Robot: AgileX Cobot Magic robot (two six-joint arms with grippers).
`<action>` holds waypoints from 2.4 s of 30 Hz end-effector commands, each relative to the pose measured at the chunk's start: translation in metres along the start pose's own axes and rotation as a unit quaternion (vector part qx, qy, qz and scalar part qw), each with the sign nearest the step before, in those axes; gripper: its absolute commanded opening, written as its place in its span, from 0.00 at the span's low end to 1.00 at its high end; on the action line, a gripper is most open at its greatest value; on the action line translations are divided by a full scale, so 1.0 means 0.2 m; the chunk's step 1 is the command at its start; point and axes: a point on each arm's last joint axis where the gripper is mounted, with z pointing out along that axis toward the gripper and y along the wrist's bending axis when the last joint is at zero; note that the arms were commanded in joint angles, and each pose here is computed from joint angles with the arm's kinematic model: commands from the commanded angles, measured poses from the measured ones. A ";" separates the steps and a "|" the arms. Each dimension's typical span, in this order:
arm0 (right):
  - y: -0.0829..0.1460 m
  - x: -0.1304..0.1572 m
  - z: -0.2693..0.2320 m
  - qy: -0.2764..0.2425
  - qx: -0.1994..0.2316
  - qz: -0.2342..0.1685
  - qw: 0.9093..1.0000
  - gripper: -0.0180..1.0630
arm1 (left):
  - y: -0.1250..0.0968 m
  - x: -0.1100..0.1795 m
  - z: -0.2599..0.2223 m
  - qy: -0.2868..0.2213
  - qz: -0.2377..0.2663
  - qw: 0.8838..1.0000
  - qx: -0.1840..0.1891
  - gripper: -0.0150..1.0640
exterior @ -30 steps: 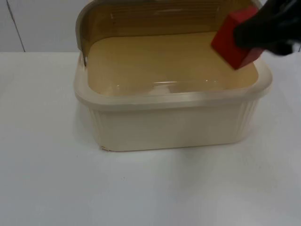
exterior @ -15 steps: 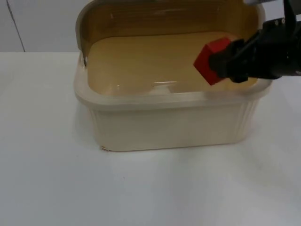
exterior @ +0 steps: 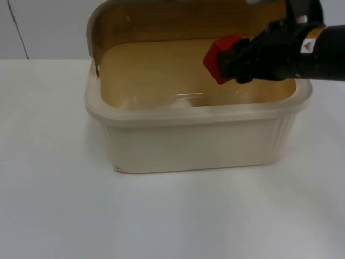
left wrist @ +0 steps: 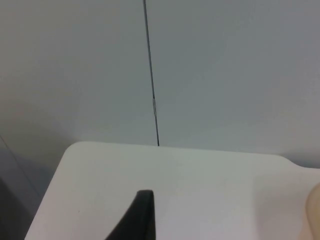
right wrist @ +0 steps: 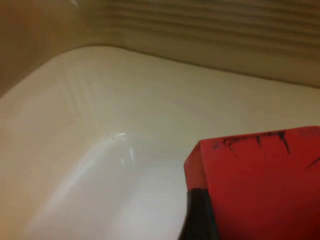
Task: Open the box lid with the left hand, place the block into the box with the right hand, then close the box lid with the left hand.
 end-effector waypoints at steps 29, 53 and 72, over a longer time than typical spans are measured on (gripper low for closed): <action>0.00 -0.03 0.01 0.025 0.005 0.002 1.000 0.98 | 0.01 0.00 0.00 0.001 -0.001 1.000 -0.002 0.99; 0.00 -0.35 -0.67 0.070 0.011 0.004 0.997 0.98 | 0.01 0.00 0.00 0.004 -0.001 1.000 -0.004 0.99; -0.48 -0.50 -1.44 -0.015 0.259 0.057 0.964 0.98 | 0.02 0.04 0.00 0.038 -0.005 0.999 -0.021 0.99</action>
